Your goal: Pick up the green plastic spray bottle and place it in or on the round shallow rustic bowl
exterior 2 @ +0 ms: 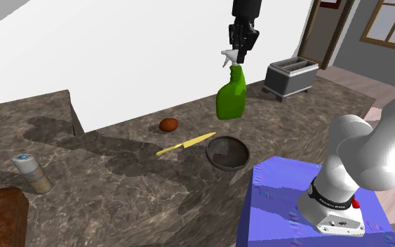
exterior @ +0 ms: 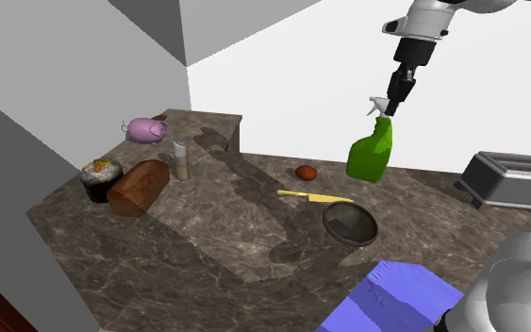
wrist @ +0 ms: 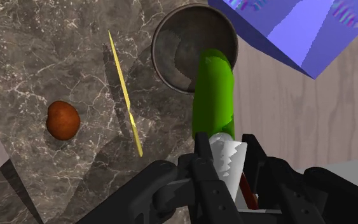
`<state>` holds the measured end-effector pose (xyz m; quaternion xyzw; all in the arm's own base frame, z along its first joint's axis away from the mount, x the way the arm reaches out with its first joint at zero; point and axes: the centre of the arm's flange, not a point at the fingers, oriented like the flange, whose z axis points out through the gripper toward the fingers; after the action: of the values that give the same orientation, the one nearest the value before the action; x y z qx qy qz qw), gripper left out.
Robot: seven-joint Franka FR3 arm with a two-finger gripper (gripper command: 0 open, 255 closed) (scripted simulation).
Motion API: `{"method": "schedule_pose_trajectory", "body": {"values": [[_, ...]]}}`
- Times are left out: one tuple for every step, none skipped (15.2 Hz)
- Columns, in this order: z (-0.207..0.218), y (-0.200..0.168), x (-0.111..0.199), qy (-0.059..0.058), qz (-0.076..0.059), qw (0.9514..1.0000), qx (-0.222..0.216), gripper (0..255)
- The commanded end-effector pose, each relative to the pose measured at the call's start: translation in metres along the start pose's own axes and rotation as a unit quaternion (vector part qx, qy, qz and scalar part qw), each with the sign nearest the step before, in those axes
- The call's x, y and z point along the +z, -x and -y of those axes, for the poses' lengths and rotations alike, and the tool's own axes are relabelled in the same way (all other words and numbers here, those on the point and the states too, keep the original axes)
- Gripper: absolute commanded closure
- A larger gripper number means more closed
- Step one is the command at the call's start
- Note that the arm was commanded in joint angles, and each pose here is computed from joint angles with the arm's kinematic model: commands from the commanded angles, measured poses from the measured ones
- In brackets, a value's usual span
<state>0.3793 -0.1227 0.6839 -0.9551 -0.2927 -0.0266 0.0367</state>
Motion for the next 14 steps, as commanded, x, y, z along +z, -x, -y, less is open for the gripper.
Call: {"method": "schedule_pose_trajectory", "body": {"values": [[0.003, 0.004, 0.007, 0.0, 0.0, 1.0, 0.0, 255], [0.003, 0.005, 0.013, 0.0, 0.0, 1.0, 0.0, 255], [0.002, 0.005, 0.018, 0.0, 0.0, 1.0, 0.0, 255], [0.002, 0.006, 0.023, 0.0, 0.0, 1.0, 0.0, 255], [0.002, 0.006, 0.029, 0.0, 0.0, 1.0, 0.0, 255], [0.002, 0.006, 0.034, 0.0, 0.0, 1.0, 0.0, 255], [0.001, 0.007, 0.039, 0.0, 0.0, 1.0, 0.0, 255], [0.001, 0.007, 0.044, 0.0, 0.0, 1.0, 0.0, 255], [0.001, 0.007, 0.05, 0.0, 0.0, 1.0, 0.0, 255], [0.0, 0.008, 0.055, 0.0, 0.0, 1.0, 0.0, 255], [0.0, 0.008, 0.06, 0.0, 0.0, 1.0, 0.0, 255], [0.0, 0.009, 0.065, 0.0, 0.0, 1.0, 0.0, 255], [0.0, 0.009, 0.071, 0.0, 0.0, 1.0, 0.0, 255], [-0.001, 0.009, 0.076, 0.0, 0.0, 1.0, 0.0, 255]]}}
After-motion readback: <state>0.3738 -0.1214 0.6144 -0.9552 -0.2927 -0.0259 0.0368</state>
